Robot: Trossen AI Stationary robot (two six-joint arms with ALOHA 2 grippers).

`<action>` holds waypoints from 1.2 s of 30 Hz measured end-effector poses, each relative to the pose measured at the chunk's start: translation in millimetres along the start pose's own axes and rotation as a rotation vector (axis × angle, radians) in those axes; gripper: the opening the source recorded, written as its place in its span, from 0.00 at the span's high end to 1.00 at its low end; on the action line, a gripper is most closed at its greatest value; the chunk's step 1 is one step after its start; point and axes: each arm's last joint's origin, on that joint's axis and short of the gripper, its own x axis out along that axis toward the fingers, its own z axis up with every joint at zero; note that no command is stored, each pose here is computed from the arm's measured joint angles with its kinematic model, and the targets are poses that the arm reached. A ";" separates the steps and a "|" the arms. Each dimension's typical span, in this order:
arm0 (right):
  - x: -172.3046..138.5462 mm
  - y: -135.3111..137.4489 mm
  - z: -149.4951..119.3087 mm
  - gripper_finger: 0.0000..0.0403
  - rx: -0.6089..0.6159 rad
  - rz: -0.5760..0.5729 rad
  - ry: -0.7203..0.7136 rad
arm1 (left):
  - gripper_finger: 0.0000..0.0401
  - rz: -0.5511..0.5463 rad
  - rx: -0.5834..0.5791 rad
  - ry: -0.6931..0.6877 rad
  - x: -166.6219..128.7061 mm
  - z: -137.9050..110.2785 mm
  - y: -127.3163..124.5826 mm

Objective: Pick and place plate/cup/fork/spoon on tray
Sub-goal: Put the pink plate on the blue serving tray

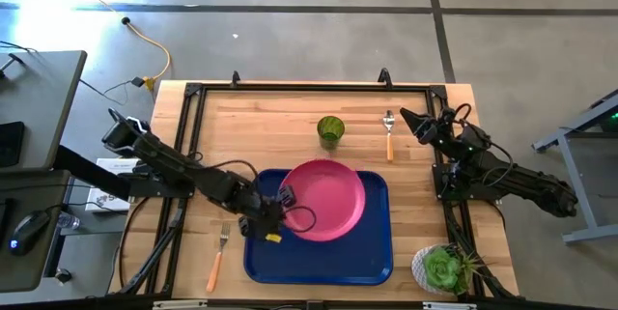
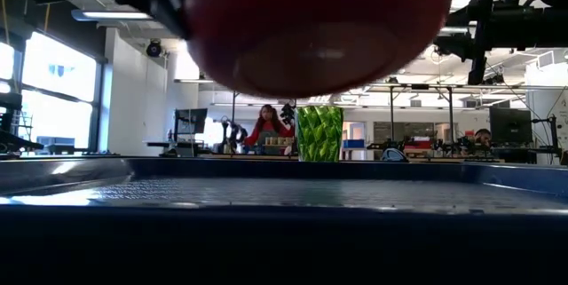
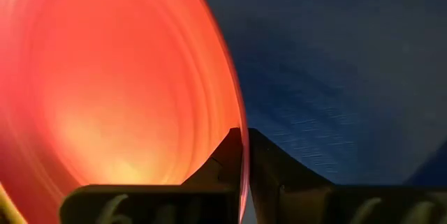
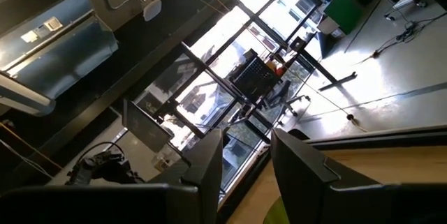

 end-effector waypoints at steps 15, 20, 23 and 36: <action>-0.1 0.7 -1.6 0.72 0.008 0.030 0.041 | 1.00 -0.089 0.109 0.113 50.9 20.1 -40.3; -0.1 0.6 -1.6 0.72 0.022 0.030 0.042 | 1.00 -0.089 0.101 0.104 59.6 22.9 -43.1; -0.1 0.6 -1.7 0.72 0.022 0.030 0.043 | 1.00 -0.085 0.101 0.099 64.2 24.0 -43.7; -0.1 -0.1 -2.4 0.72 0.023 0.024 0.052 | 1.00 -0.090 0.085 0.109 74.2 21.4 -42.8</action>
